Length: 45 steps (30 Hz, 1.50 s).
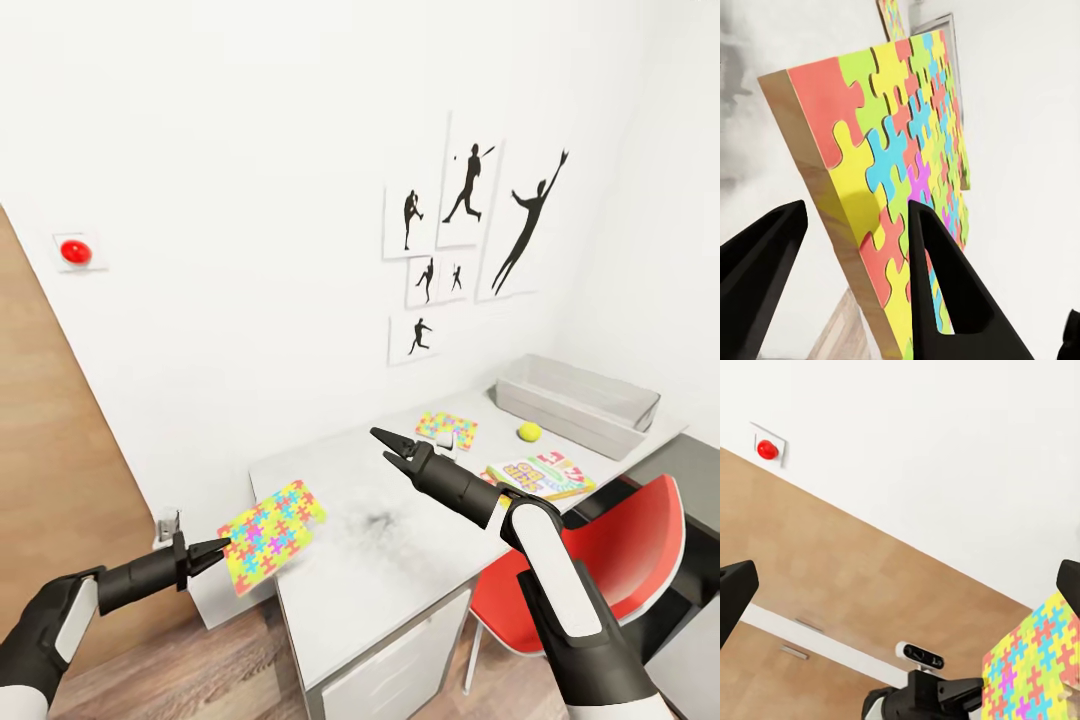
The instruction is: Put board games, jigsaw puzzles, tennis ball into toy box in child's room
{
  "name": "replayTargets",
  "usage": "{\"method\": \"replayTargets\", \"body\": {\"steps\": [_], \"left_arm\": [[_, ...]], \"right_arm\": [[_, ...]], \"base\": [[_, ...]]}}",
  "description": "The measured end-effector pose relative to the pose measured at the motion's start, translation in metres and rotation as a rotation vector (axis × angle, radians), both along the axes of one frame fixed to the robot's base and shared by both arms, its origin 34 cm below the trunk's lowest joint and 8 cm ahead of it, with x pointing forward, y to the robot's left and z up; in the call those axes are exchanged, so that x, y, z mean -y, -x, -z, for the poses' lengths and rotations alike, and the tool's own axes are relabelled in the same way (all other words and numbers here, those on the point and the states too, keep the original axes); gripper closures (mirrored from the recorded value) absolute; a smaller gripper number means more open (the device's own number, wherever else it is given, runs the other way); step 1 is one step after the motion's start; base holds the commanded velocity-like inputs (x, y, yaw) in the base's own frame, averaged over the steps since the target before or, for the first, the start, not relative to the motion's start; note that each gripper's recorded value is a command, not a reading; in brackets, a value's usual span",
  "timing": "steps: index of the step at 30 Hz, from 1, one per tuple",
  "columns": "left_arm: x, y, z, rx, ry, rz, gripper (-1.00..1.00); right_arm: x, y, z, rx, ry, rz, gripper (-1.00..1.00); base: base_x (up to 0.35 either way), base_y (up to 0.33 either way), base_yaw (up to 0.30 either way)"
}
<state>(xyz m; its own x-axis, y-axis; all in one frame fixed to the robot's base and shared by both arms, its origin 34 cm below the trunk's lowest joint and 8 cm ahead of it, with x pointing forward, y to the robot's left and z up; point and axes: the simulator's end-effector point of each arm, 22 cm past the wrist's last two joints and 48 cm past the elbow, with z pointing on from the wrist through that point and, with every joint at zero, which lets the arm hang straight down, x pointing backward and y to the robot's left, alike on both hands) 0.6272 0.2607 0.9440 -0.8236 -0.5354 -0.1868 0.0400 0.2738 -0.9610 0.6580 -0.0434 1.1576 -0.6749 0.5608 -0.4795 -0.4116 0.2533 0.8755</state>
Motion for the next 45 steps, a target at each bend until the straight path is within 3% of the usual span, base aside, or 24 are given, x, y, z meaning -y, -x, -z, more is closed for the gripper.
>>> {"method": "replayTargets", "body": {"steps": [11,20,45], "left_arm": [[-0.008,0.001,-0.003,0.001,-0.009,-0.004,1.0],[-0.013,0.004,-0.013,-0.014,-0.007,-0.005,1.0],[-0.02,0.013,-0.036,-0.012,-0.019,-0.011,1.0]], "right_arm": [[0.003,-0.003,-0.005,0.011,-0.01,0.024,-1.0],[-0.008,0.004,-0.012,0.012,-0.001,0.002,-1.0],[-0.01,0.015,-0.035,0.016,-0.001,-0.003,-1.0]], "base": [[-0.058,0.0,0.0],[-0.077,0.0,0.0],[-0.032,0.0,-0.022]]}}
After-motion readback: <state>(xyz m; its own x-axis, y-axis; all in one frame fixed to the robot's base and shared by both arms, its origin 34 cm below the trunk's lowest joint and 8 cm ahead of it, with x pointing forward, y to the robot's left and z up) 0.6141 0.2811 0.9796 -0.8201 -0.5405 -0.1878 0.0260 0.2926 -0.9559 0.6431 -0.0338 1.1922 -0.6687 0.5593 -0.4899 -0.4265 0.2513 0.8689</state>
